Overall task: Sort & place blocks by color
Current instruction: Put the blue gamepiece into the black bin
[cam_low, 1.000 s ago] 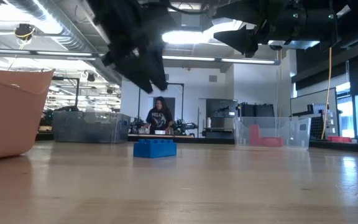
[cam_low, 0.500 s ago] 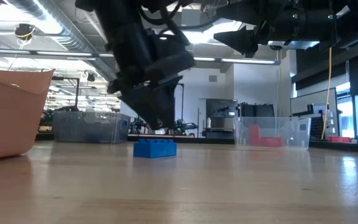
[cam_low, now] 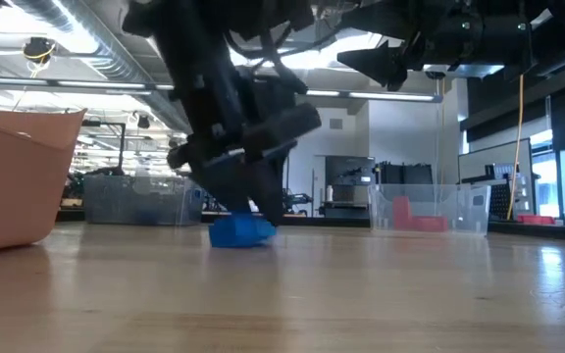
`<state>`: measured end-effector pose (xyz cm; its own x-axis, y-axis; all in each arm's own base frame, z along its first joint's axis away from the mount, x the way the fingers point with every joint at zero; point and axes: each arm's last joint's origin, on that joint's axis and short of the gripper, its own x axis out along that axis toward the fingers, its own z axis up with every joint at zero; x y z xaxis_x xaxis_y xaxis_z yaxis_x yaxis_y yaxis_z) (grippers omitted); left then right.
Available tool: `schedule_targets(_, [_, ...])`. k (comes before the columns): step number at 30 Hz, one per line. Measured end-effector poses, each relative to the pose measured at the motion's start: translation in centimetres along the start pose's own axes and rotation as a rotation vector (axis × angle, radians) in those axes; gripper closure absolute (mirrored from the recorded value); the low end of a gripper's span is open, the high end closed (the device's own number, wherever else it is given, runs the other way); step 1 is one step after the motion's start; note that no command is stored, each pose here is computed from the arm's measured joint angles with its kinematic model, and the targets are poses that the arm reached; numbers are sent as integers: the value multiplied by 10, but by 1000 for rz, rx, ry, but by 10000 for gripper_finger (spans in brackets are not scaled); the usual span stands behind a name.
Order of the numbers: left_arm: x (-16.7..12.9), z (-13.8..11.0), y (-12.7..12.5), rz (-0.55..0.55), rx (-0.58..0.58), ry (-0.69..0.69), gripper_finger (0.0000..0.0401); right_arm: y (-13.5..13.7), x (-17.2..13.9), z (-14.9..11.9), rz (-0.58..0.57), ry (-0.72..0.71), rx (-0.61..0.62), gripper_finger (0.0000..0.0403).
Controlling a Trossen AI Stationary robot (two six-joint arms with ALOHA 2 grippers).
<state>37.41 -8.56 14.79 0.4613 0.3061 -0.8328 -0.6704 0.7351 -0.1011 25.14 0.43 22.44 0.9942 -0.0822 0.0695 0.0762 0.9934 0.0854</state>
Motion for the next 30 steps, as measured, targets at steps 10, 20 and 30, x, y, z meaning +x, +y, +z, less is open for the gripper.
schedule_targets(10, [15, -7, -2, 8, 2, 18, 181, 0, 0, 0, 0, 3, 0, 27])
schedule_targets(20, [13, -13, -4, 27, 55, 10, 181, 0, 0, 0, 1, 2, 0, 27])
schedule_targets(30, [11, -17, -3, 61, 94, 7, 246, 0, 0, 0, 1, 1, 0, 27])
